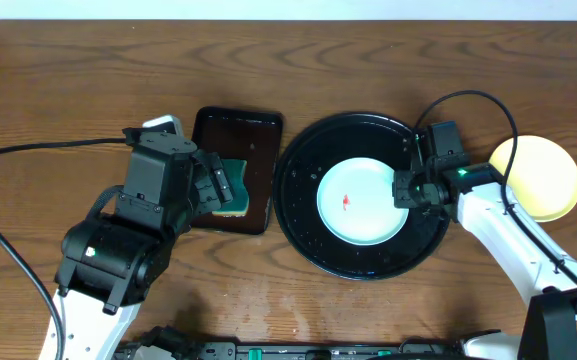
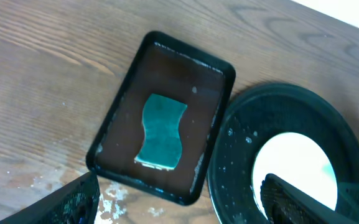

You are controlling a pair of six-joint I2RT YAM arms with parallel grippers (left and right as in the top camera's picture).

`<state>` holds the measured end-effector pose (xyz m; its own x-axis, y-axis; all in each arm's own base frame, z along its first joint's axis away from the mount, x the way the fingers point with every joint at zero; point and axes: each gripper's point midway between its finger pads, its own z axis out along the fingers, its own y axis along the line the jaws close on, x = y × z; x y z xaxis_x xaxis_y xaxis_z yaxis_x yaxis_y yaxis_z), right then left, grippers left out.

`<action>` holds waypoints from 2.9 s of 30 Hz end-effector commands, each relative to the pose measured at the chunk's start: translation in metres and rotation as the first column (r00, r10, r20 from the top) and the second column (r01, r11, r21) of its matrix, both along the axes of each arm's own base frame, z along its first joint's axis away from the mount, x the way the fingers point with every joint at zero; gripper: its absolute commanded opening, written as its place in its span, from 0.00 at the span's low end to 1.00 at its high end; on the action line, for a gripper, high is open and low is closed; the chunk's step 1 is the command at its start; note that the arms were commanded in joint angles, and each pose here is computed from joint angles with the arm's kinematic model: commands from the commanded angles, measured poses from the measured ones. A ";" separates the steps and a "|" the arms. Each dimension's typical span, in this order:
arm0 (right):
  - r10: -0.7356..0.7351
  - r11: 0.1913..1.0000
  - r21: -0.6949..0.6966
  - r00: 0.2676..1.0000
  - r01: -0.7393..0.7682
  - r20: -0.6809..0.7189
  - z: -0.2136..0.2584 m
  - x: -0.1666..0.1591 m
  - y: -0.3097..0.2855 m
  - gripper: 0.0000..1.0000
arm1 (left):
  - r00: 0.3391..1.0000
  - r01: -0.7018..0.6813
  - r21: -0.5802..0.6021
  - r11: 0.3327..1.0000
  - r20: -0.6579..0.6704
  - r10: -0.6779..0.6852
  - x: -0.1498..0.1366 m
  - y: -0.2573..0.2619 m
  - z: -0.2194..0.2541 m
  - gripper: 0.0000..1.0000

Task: Clean dirty plates on tray and stack at the side
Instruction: 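Drag the pale green plate to the round tray center with right gripper, then dip the sponge in the black tray water with the left gripper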

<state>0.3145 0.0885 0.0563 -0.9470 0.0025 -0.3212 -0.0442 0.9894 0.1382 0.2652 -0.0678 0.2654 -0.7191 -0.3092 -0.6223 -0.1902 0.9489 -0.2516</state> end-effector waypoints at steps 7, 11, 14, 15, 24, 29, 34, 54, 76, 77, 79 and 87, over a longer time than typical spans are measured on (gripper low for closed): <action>0.102 0.992 0.066 0.988 -0.110 0.115 0.049 -0.002 0.016 0.41 | 0.983 0.010 0.071 0.997 -0.183 0.004 0.003 0.000 -0.056 0.83; 0.110 0.989 0.087 0.987 -0.121 0.115 0.051 -0.004 0.020 0.41 | 0.946 0.009 0.148 0.989 -0.321 0.039 0.014 0.001 -0.114 0.80; 0.109 0.989 0.086 0.988 -0.118 0.107 0.050 -0.006 0.020 0.41 | 0.912 0.027 0.171 0.985 -0.407 0.046 0.023 -0.005 -0.154 0.78; 0.109 0.989 0.086 0.989 -0.118 0.104 0.050 -0.007 0.019 0.40 | 0.899 0.035 0.172 0.984 -0.436 0.044 0.025 -0.007 -0.166 0.77; 0.110 0.990 0.082 0.991 -0.116 0.077 0.047 -0.012 0.018 0.40 | 0.757 0.118 0.151 0.982 -0.653 0.010 0.021 -0.023 -0.259 0.51; 0.109 0.990 0.082 0.991 -0.116 0.078 0.047 -0.012 0.018 0.40 | 0.745 0.121 0.154 0.981 -0.666 0.013 0.022 -0.024 -0.272 0.08; 0.110 0.990 0.082 0.991 -0.116 0.076 0.047 -0.013 0.018 0.39 | 0.765 0.116 0.146 0.983 -0.644 0.005 0.025 -0.025 -0.255 0.08; 0.109 0.990 0.083 0.991 -0.115 0.082 0.048 -0.011 0.018 0.39 | 0.889 0.089 0.104 0.991 -0.457 -0.032 0.078 -0.012 -0.230 0.64; 0.099 0.991 0.087 0.992 -0.106 0.075 0.047 -0.012 0.018 0.36 | 0.829 0.104 0.076 0.992 -0.558 -0.044 0.049 -0.011 -0.225 0.62; 0.099 0.991 0.086 0.992 -0.106 0.075 0.047 -0.012 0.018 0.36 | 0.820 0.093 0.073 0.993 -0.571 -0.034 0.045 -0.011 -0.229 0.61; 0.099 0.991 0.086 0.992 -0.105 0.075 0.047 -0.012 0.018 0.37 | 0.812 0.096 0.035 0.995 -0.580 -0.058 0.040 -0.017 -0.242 0.56; 0.099 0.991 0.087 0.992 -0.106 0.077 0.047 -0.012 0.018 0.37 | 0.835 0.141 0.015 0.990 -0.539 -0.111 0.042 -0.021 -0.262 0.08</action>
